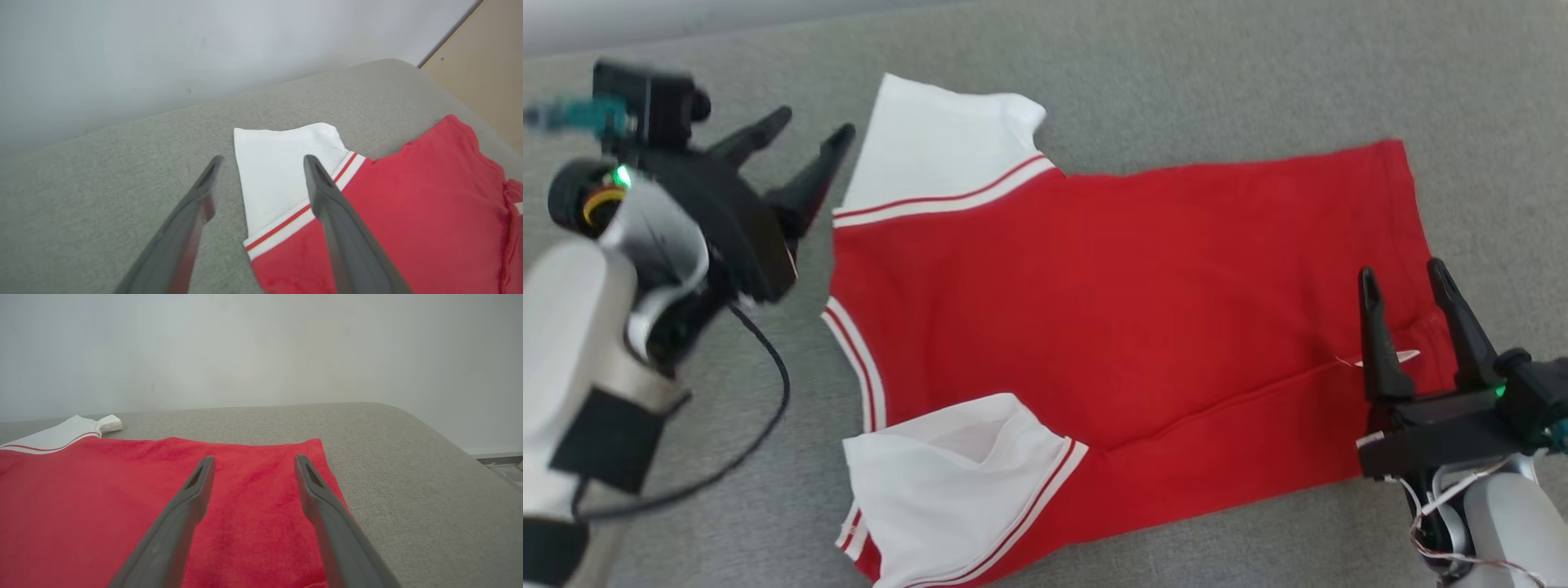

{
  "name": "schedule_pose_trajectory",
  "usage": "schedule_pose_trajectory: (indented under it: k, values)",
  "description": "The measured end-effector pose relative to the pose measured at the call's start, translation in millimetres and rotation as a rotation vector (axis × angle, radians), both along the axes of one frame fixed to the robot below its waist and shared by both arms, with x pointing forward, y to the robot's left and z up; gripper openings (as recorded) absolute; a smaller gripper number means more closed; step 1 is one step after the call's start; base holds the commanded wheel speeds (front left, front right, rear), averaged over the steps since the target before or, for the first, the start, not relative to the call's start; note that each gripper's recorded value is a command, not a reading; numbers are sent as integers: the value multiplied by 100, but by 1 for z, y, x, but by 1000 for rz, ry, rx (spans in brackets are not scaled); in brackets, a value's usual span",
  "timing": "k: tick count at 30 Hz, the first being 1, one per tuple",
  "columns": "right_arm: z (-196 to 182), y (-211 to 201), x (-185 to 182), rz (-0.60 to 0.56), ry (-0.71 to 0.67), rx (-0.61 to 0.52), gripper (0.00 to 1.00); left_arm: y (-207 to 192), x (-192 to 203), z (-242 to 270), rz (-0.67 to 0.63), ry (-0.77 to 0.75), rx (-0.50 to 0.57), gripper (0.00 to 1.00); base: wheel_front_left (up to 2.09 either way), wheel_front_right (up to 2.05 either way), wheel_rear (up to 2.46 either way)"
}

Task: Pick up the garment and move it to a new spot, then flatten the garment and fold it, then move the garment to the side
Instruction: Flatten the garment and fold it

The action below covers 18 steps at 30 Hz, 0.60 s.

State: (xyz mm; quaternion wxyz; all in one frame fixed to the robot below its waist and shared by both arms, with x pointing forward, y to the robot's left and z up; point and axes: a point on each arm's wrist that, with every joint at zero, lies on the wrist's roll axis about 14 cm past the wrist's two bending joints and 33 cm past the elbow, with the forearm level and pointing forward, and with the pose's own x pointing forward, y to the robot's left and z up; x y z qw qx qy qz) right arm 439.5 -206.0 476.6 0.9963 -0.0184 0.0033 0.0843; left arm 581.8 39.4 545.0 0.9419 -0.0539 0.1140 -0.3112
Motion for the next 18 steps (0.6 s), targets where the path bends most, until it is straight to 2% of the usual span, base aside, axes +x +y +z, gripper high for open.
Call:
schedule_pose_trajectory:
  k: [3,6,10,18]
  values:
    - [-6,-1,5,-4,13,-3,100,-11,14,-22,-44,98,67,100,0,0,0]
    - [-10,-4,8,-12,22,-8,100,-22,25,-34,-91,132,133,100,0,0,0]
    - [-16,-12,9,-32,40,-23,100,-35,41,-37,-123,106,161,100,0,0,0]
    - [-24,-24,8,-66,68,-39,100,-53,65,-67,-145,147,166,100,0,0,0]
